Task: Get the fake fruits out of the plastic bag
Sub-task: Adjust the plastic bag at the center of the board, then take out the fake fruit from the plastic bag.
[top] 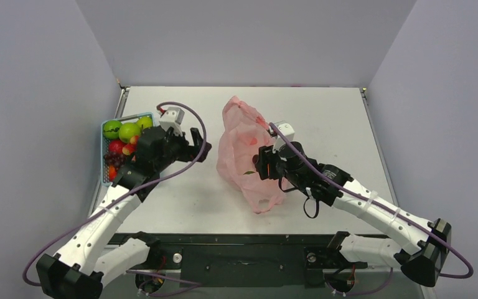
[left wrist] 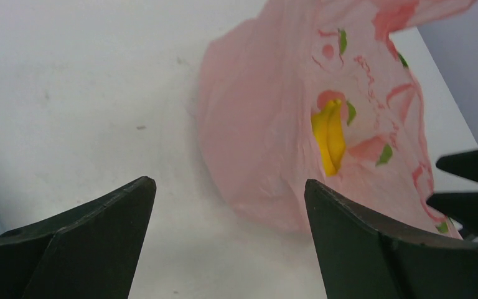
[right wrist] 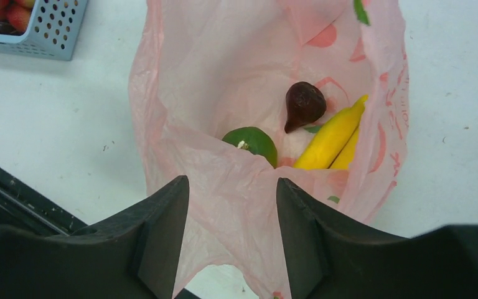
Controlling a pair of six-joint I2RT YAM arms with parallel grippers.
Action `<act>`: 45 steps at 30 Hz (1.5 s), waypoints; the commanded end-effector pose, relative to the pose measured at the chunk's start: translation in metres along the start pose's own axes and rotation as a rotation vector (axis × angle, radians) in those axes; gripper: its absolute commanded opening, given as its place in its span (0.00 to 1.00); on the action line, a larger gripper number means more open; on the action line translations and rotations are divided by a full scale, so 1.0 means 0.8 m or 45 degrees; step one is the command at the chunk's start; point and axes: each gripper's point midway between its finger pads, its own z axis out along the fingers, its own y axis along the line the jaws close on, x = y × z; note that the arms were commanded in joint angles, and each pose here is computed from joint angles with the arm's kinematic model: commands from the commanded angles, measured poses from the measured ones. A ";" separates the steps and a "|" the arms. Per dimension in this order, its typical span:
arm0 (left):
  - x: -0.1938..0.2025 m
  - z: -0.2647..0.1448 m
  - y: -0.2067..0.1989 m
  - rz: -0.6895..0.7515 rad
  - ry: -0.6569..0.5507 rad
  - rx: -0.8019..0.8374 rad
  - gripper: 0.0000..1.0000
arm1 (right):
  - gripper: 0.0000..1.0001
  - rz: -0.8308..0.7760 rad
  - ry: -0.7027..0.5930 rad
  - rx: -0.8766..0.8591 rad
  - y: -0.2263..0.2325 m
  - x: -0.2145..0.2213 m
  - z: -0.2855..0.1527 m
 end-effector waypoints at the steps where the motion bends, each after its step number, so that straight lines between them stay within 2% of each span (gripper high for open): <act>1: 0.011 -0.034 -0.047 -0.184 -0.065 0.200 0.89 | 0.47 0.061 0.001 0.051 -0.011 0.000 0.035; 2: 0.029 -0.037 -0.058 -0.228 -0.016 0.265 0.88 | 0.41 0.103 0.009 0.049 -0.011 0.001 0.043; 4: 0.041 -0.048 -0.076 -0.276 0.005 0.355 0.87 | 0.37 0.150 0.023 0.052 -0.014 0.006 0.067; 8: 0.057 -0.069 -0.105 -0.325 0.020 0.477 0.87 | 0.36 0.145 0.112 0.067 -0.012 0.031 0.109; 11: 0.074 -0.076 -0.114 -0.330 0.060 0.500 0.87 | 0.33 0.135 0.218 0.095 -0.012 0.072 0.126; 13: 0.080 -0.078 -0.116 -0.337 0.061 0.501 0.87 | 0.23 0.133 0.257 0.090 -0.008 0.095 0.121; 18: 0.097 -0.074 -0.128 -0.376 0.096 0.538 0.87 | 0.22 0.091 0.226 0.099 -0.001 0.133 0.088; 24: 0.121 -0.072 -0.198 -0.446 0.137 0.725 0.84 | 0.19 0.176 0.229 0.087 -0.009 0.170 0.086; 27: 0.133 -0.065 -0.223 -0.404 0.149 0.698 0.84 | 0.19 0.221 0.257 0.048 -0.007 0.187 0.091; 33: 0.157 -0.062 -0.269 -0.297 0.203 0.687 0.81 | 0.26 0.270 0.193 0.044 -0.013 0.155 0.072; 38: 0.141 -0.070 -0.313 -0.181 0.177 0.729 0.78 | 0.37 0.367 0.115 0.041 -0.028 0.125 0.042; 41: 0.140 -0.069 -0.321 -0.079 0.155 0.700 0.77 | 0.45 0.423 0.076 0.002 -0.034 0.108 0.017; 42: 0.140 -0.071 -0.323 -0.065 0.150 0.697 0.77 | 0.50 0.430 0.065 0.000 -0.036 0.102 0.012; 45: 0.155 -0.069 -0.317 -0.043 0.170 0.669 0.76 | 0.56 0.415 0.077 -0.011 -0.039 0.098 -0.013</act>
